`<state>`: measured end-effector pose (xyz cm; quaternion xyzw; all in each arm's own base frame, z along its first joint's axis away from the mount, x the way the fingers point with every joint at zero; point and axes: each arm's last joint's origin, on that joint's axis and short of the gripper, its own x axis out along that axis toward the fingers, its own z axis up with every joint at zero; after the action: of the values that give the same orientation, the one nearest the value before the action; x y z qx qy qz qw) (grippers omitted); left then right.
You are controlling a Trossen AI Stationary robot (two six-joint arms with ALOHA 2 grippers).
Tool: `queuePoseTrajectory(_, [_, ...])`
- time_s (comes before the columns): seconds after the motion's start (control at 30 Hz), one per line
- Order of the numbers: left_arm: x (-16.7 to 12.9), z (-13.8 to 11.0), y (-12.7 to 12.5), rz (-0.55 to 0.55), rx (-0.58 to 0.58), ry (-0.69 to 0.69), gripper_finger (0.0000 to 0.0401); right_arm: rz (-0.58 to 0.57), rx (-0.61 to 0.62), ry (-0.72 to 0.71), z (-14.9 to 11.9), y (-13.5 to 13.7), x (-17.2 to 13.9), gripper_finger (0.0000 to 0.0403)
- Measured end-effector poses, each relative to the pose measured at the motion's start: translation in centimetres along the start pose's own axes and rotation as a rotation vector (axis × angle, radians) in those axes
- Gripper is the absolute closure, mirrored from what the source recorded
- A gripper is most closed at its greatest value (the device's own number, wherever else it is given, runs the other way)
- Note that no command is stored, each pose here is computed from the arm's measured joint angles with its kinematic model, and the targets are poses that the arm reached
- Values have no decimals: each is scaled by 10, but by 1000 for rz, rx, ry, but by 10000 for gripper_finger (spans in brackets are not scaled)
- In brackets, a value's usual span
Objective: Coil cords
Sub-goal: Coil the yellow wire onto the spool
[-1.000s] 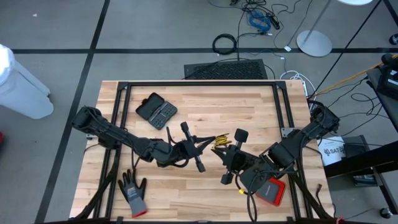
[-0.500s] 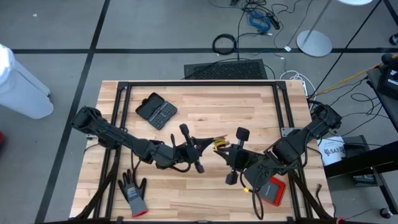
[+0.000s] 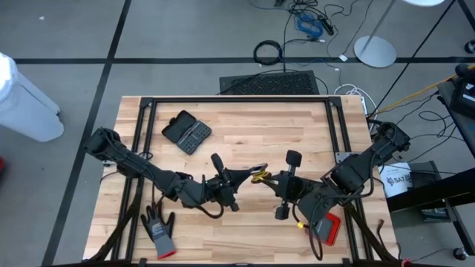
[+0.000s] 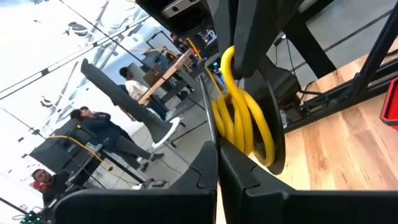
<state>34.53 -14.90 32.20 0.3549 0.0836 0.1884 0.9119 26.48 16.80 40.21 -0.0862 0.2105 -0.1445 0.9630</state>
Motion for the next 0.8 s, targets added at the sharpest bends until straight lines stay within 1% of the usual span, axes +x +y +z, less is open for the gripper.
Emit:
queuePoseTrajectory(0.13, [-2, 1, -1, -7, 2, -6, 400, 3, -4, 2, 0, 0, -1, 403])
queuePoseTrajectory(0.3, [-5, 4, -4, -22, 32, -18, 401, 49, -9, 16, -1, 2, -2, 403])
queuePoseTrajectory(0.6, [-14, 15, -2, -32, 38, -49, 401, 51, -33, 30, -2, -3, -7, 403])
queuePoseTrajectory(0.8, [-18, 19, -1, -51, 27, -76, 401, 67, -97, 19, -2, 0, -13, 403])
